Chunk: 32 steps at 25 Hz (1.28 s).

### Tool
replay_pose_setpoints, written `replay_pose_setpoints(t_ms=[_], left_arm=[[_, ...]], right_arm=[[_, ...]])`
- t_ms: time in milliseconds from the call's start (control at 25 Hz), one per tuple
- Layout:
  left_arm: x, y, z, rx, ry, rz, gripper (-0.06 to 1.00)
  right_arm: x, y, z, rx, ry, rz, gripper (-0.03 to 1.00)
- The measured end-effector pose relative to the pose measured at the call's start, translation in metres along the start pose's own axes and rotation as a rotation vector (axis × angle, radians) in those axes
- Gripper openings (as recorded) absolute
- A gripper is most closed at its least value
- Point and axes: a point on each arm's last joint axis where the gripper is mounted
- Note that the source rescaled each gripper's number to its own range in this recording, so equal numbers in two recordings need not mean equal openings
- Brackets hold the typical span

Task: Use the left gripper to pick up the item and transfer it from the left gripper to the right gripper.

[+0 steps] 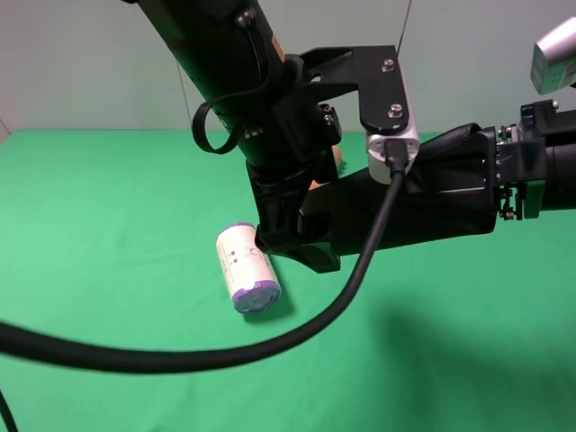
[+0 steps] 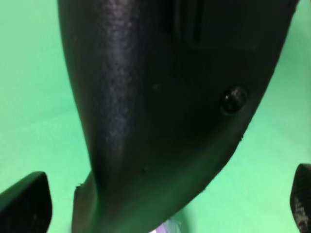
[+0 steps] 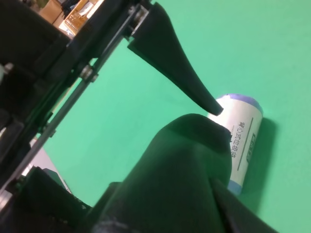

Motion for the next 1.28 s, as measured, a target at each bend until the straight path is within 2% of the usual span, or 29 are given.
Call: replay_pose_setpoints(t_ms=[240,440,720,1080,1280], left_arm=[[-0.001,-0.001,0.0,0.012,-0.011,-0.007,1.0],[-0.005,-0.002,-0.014,0.01,0.004,-0.071,1.0],[-0.012,-0.011,-0.059,0.016,0.122,-0.165,1.0],[-0.028,-0.037,-0.119,0.081,0.267,-0.358,1.0],[-0.042,-0.056,-0.153,0.038,0.37,-0.448,1.0]], right_arm=[[0.0,0.0,0.0,0.0,0.0,0.0,0.02],[0.0,0.0,0.0,0.0,0.0,0.0,0.02],[0.0,0.0,0.0,0.001,0.0,-0.001,0.02],[0.0,-0.001,0.0,0.006,-0.002,-0.005,0.01],[0.0,-0.001,0.0,0.007,-0.002,-0.005,0.01]])
Point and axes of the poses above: a point on each arm's last joint axis where the gripper is mounted, z pointing out along that axis toward the gripper, x along the wrist's bending axis when the last joint is at zero, y = z × x, and after that the axes turned 10 degrees about -z, right-handed
